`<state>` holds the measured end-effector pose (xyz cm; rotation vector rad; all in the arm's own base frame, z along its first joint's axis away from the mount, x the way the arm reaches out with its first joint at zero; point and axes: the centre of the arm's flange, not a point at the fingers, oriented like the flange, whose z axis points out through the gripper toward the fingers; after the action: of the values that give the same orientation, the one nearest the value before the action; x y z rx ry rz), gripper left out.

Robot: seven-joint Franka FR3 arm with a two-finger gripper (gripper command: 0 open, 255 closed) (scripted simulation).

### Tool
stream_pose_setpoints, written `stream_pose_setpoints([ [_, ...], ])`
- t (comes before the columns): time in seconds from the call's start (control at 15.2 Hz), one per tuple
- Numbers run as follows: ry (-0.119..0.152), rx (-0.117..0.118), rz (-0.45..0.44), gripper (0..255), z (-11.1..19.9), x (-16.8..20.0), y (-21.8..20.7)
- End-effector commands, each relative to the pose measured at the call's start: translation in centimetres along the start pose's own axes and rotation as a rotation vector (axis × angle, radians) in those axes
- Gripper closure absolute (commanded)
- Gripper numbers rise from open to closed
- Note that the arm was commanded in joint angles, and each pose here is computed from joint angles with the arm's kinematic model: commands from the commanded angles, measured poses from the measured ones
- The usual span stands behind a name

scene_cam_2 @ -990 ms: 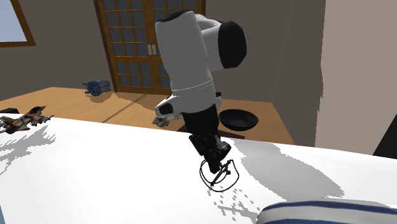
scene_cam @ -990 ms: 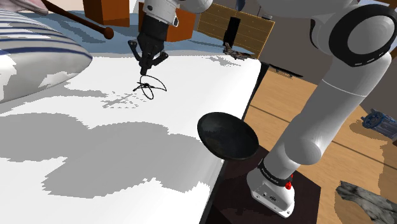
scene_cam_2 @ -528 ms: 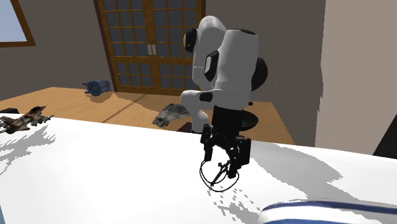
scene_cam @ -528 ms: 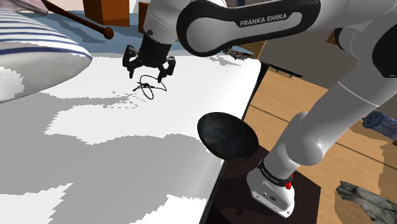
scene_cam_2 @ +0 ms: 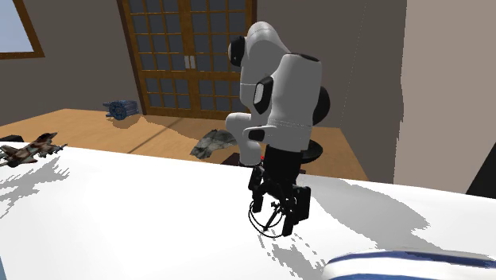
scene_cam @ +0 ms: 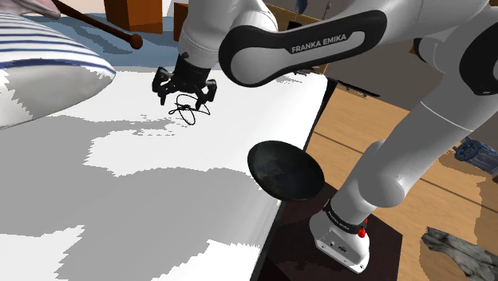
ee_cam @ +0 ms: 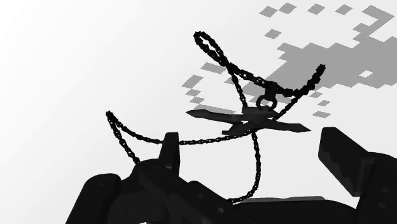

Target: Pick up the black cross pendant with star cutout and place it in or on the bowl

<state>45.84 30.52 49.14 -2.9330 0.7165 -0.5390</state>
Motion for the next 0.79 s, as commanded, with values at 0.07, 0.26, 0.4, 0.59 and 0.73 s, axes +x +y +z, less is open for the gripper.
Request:
stream_pose_setpoints([
  [0.07,0.0,0.0,0.0,0,0.05,0.0,-0.01],
  [0.26,0.0,0.0,0.0,0,0.04,0.0,-0.01],
  [0.4,0.0,0.0,0.0,255,0.04,0.0,-0.01],
  [0.59,0.0,0.0,0.0,255,0.04,-0.01,-0.01],
  [0.73,0.0,0.0,0.0,255,0.07,0.03,-0.01],
])
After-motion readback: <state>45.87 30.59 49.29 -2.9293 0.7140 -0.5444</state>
